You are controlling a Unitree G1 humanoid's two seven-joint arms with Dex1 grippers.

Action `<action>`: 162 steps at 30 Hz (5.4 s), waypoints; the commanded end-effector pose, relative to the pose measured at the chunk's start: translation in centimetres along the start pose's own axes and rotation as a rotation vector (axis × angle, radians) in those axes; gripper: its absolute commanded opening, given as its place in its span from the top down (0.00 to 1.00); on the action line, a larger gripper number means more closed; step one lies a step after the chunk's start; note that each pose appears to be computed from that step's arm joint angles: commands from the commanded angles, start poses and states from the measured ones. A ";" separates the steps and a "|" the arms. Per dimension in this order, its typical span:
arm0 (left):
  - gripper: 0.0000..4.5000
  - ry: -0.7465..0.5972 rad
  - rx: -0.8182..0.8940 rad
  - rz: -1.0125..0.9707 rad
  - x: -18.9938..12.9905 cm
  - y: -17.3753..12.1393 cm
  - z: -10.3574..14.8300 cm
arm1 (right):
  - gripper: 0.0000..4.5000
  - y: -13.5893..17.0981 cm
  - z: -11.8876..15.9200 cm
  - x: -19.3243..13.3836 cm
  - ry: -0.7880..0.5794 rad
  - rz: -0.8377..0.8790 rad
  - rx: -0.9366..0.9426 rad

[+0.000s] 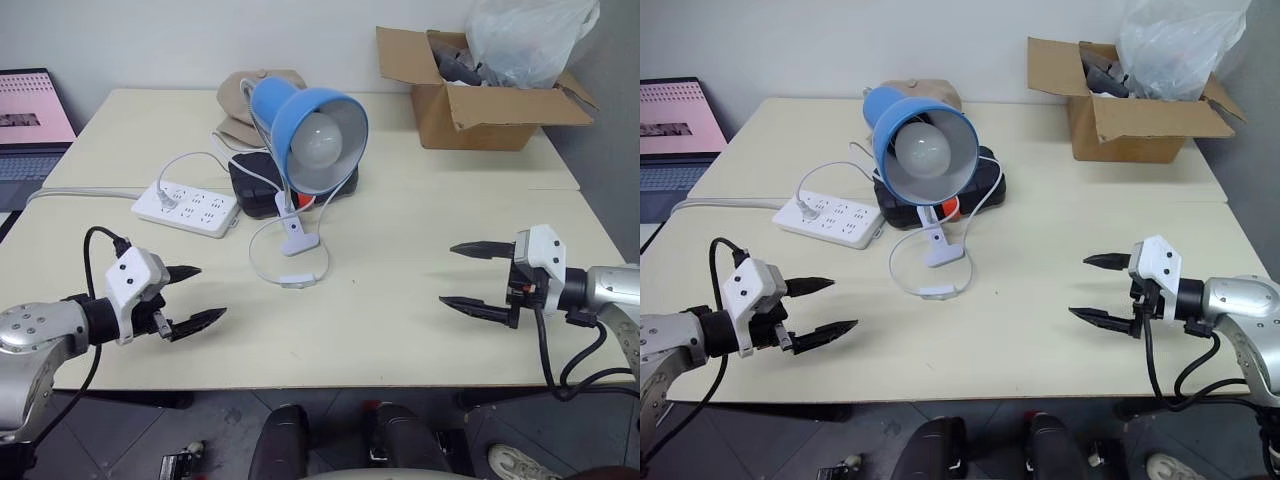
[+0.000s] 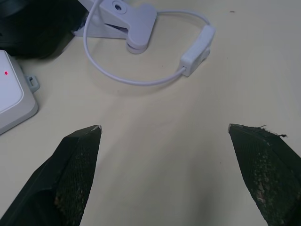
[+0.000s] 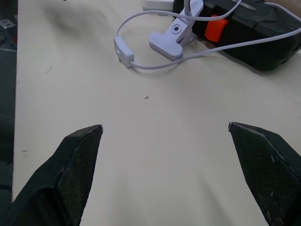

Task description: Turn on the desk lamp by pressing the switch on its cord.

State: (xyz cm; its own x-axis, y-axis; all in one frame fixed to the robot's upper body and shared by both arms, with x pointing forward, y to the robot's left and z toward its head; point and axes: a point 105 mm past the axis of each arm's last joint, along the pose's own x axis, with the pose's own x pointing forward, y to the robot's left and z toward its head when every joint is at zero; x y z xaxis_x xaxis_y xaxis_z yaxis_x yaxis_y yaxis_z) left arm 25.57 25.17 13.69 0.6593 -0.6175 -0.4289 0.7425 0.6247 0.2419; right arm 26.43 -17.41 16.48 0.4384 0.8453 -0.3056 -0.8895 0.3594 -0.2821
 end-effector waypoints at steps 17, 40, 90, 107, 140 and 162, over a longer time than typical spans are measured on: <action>0.00 -0.112 0.125 -0.054 0.9 0.8 3.8 | 0.00 0.3 1.8 0.8 -0.053 -0.015 -0.038; 0.00 -0.030 0.313 -0.368 11.1 0.2 1.1 | 0.00 2.1 2.9 2.4 -0.045 -0.086 -0.007; 0.91 -0.148 0.398 -0.598 12.6 -5.4 7.5 | 0.00 3.5 5.3 10.9 -0.008 0.151 -0.019; 0.91 -0.152 0.396 -0.597 12.6 -5.7 7.3 | 0.00 3.4 3.9 13.6 0.033 0.159 -0.089; 0.91 -0.163 0.415 -0.579 12.4 -5.6 7.6 | 0.85 3.7 3.7 14.1 0.024 0.203 -0.132; 0.91 -0.124 0.497 -0.542 14.7 -4.9 7.2 | 0.06 1.7 4.4 9.5 0.007 0.119 -0.130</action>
State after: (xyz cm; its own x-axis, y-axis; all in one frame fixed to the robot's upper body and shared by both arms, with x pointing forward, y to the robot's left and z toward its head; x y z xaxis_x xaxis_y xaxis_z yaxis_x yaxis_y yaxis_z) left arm 31.82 10.35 11.85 0.1524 -0.8431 -0.5157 0.9334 -0.0487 0.3555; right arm 29.24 -6.19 15.66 0.3138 0.8685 -0.3837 -0.9250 0.1885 -0.3300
